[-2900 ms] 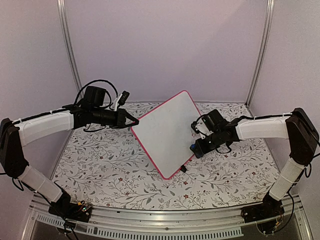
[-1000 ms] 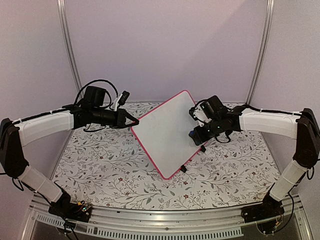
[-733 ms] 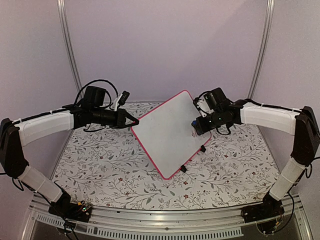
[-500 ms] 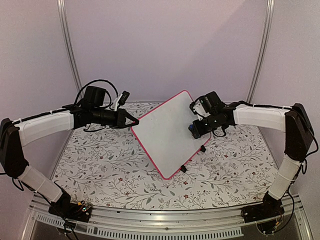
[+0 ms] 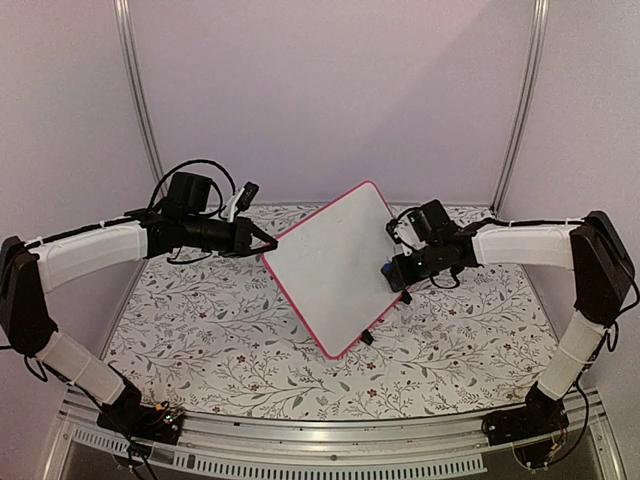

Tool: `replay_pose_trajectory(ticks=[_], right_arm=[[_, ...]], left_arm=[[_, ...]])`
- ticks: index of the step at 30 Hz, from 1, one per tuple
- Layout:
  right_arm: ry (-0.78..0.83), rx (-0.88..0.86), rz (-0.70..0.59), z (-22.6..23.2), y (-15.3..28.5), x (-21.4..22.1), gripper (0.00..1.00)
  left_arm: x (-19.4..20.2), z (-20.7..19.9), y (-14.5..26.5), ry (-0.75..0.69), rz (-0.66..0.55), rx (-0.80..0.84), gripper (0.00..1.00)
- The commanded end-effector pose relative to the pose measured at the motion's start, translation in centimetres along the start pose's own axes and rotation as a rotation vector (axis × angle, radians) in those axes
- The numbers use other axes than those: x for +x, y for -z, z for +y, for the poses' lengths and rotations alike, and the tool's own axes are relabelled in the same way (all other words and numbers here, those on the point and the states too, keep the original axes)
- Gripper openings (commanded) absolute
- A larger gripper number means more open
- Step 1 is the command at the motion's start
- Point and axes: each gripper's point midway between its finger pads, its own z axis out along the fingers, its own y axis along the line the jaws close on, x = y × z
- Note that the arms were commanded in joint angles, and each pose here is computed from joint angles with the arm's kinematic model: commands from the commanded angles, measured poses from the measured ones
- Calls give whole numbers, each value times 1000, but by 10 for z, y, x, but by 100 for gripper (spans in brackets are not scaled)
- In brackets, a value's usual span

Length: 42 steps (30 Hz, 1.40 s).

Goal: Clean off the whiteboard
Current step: Erase the whiteboard at the center of the board.

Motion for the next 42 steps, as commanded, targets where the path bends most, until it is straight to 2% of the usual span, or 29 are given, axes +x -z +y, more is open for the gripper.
replay_pose_trajectory(ticks=[1, 7, 19, 24, 32, 42], right_arm=[[-41, -18, 149, -2, -9, 56, 0], [-43, -19, 138, -1, -1, 55, 0], [14, 44, -65, -5, 37, -48, 0], [17, 56, -62, -13, 25, -60, 0], [-20, 50, 25, -28, -2, -21, 0], [-75, -2, 145, -28, -8, 47, 0]], left_arm=[[-1, -22, 4, -85, -7, 71, 0], [-1, -22, 4, -85, -6, 71, 0], [-1, -21, 4, -86, -7, 68, 0], [-1, -22, 4, -86, -8, 68, 0], [-2, -23, 5, -89, -9, 72, 0], [-2, -22, 5, -87, -9, 71, 0]])
